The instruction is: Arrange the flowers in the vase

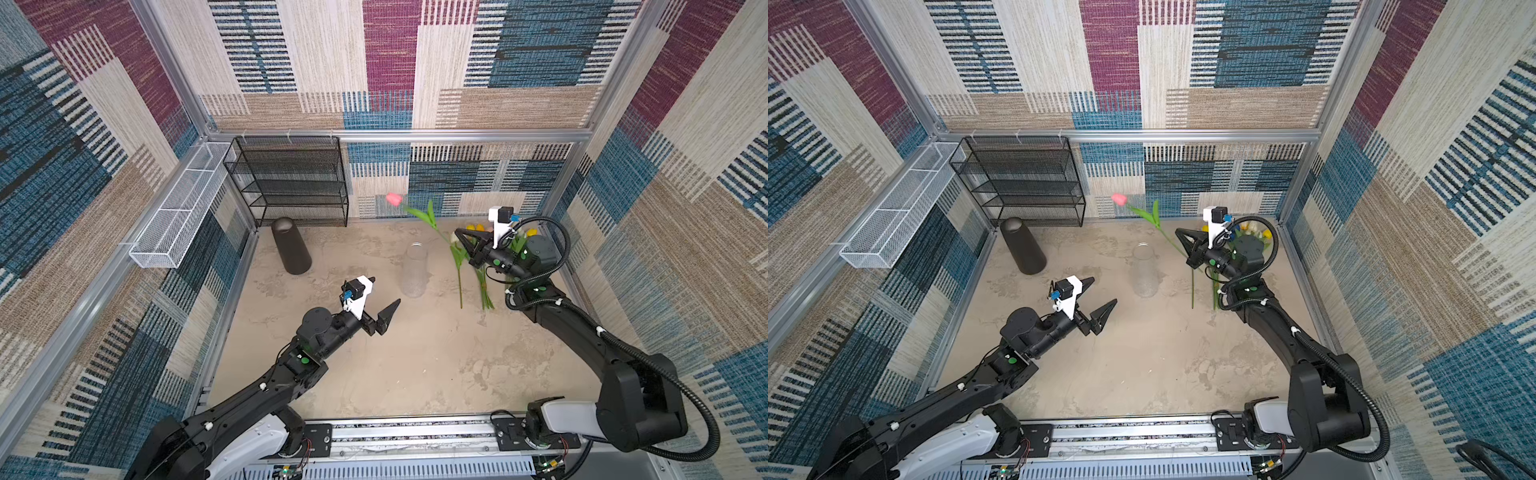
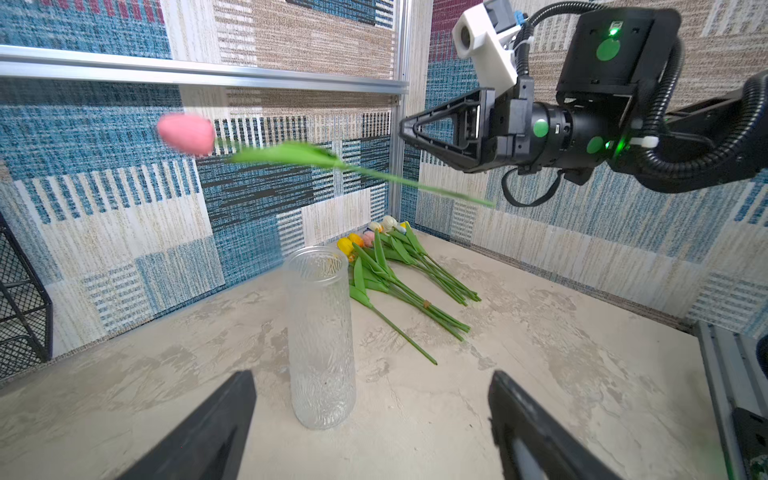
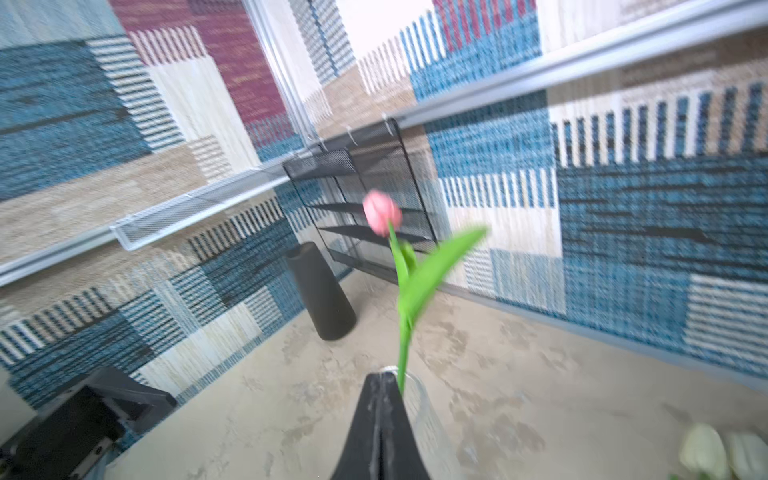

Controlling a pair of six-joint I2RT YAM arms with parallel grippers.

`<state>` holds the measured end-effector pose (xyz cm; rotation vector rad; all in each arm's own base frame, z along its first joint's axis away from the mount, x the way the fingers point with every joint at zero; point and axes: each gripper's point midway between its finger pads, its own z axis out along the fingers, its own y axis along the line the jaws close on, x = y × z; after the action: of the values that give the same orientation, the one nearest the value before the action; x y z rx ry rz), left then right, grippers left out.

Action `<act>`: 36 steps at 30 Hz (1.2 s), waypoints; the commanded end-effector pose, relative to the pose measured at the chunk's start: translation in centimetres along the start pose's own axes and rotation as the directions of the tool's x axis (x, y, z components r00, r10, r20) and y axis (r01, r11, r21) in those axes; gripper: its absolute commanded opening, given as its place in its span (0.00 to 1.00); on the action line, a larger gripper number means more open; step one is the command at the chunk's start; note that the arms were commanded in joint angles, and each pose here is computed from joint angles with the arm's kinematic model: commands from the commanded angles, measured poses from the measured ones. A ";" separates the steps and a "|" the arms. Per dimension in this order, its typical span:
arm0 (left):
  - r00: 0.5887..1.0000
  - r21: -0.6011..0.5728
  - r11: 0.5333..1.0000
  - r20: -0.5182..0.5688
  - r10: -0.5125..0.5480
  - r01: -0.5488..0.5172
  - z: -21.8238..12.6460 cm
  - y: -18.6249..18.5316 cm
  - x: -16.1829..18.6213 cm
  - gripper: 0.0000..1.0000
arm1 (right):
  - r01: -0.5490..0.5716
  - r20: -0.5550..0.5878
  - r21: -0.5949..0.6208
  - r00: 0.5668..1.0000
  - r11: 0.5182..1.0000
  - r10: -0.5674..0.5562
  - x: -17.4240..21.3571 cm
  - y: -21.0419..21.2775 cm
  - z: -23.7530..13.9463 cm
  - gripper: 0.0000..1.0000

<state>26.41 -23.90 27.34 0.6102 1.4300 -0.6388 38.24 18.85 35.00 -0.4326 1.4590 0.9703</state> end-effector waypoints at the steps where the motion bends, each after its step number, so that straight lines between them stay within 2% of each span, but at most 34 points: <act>1: 1.000 -0.007 1.000 0.011 0.022 -0.022 0.2 0.2 -0.7 0.91 | 0.029 0.056 -0.141 0.998 0.990 -0.021 -1.9 2.9 0.8 0.00; 5: 1.000 0.013 1.000 0.026 0.012 -0.012 -0.1 -0.2 -1.4 0.91 | 0.013 0.003 -0.133 1.000 0.991 -0.013 -0.1 3.3 0.7 0.00; 7: 0.999 -0.003 1.000 0.031 0.013 -0.013 -0.5 0.0 -1.4 0.91 | 0.011 -0.042 -0.057 0.999 0.998 -0.013 1.3 2.5 0.4 0.03; 9: 0.999 -0.021 1.000 0.032 0.024 -0.023 -0.9 0.3 -1.3 0.91 | -0.001 -0.109 0.046 0.994 0.999 0.006 2.9 1.0 0.1 0.10; 10: 1.000 -0.029 0.999 -0.011 0.025 -0.025 -1.1 0.4 -0.1 0.91 | -0.004 -0.158 0.102 0.987 0.995 0.020 4.1 0.0 -0.2 0.11; 14: 0.998 -0.055 0.998 -0.049 0.036 -0.039 -1.4 0.8 1.1 0.91 | 0.007 -0.311 0.233 0.948 0.972 0.068 8.5 -2.6 -1.4 0.17; 17: 0.997 -0.084 0.995 -0.062 0.044 -0.049 -1.5 1.4 1.6 0.91 | 0.026 -0.394 0.281 0.915 0.959 0.091 10.7 -3.9 -1.7 0.24; 19: 0.997 -0.112 0.992 -0.065 0.042 -0.050 -1.5 2.0 2.0 0.91 | 0.059 -0.407 0.428 0.904 0.902 0.134 11.0 -7.0 -2.0 0.30; 21: 0.997 -0.120 0.992 -0.062 0.038 -0.045 -1.3 2.3 2.3 0.91 | 0.085 -0.412 0.492 0.900 0.867 0.146 10.8 -9.1 -1.3 0.42; 23: 0.998 -0.123 0.992 -0.062 0.022 -0.030 -0.9 2.7 2.5 0.91 | 0.119 -0.430 0.516 0.892 0.848 0.137 10.1 -11.3 0.5 0.48; 26: 0.998 -0.120 0.993 -0.060 0.006 -0.013 -0.4 3.1 2.3 0.91 | 0.091 -0.460 0.475 0.873 0.875 0.160 10.1 -15.0 3.7 0.49; 28: 0.996 -0.132 0.991 -0.091 -0.005 -0.007 -0.3 3.4 2.8 0.91 | 0.071 -0.520 0.452 0.831 0.889 0.197 11.5 -18.2 5.9 0.48; 30: 0.992 -0.147 0.989 -0.122 -0.017 -0.002 -0.3 3.9 3.4 0.91 | 0.121 -0.570 0.473 0.797 0.873 0.198 13.3 -22.5 7.9 0.48; 32: 0.989 -0.163 0.987 -0.143 -0.028 0.004 -0.4 4.3 3.7 0.91 | 0.149 -0.613 0.447 0.769 0.882 0.181 14.8 -25.2 10.2 0.48; 34: 0.986 -0.174 0.985 -0.164 -0.036 0.007 -0.6 4.5 4.1 0.91 | 0.164 -0.625 0.420 0.766 0.893 0.153 15.6 -27.3 12.6 0.48; 36: 0.984 -0.173 0.985 -0.174 -0.040 0.009 -0.7 4.5 4.2 0.91 | 0.193 -0.610 0.386 0.787 0.902 0.093 15.7 -28.7 14.7 0.48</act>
<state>29.27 -20.69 23.35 0.5354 1.6122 -0.4870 66.33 17.43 14.36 -0.3804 2.1641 0.4378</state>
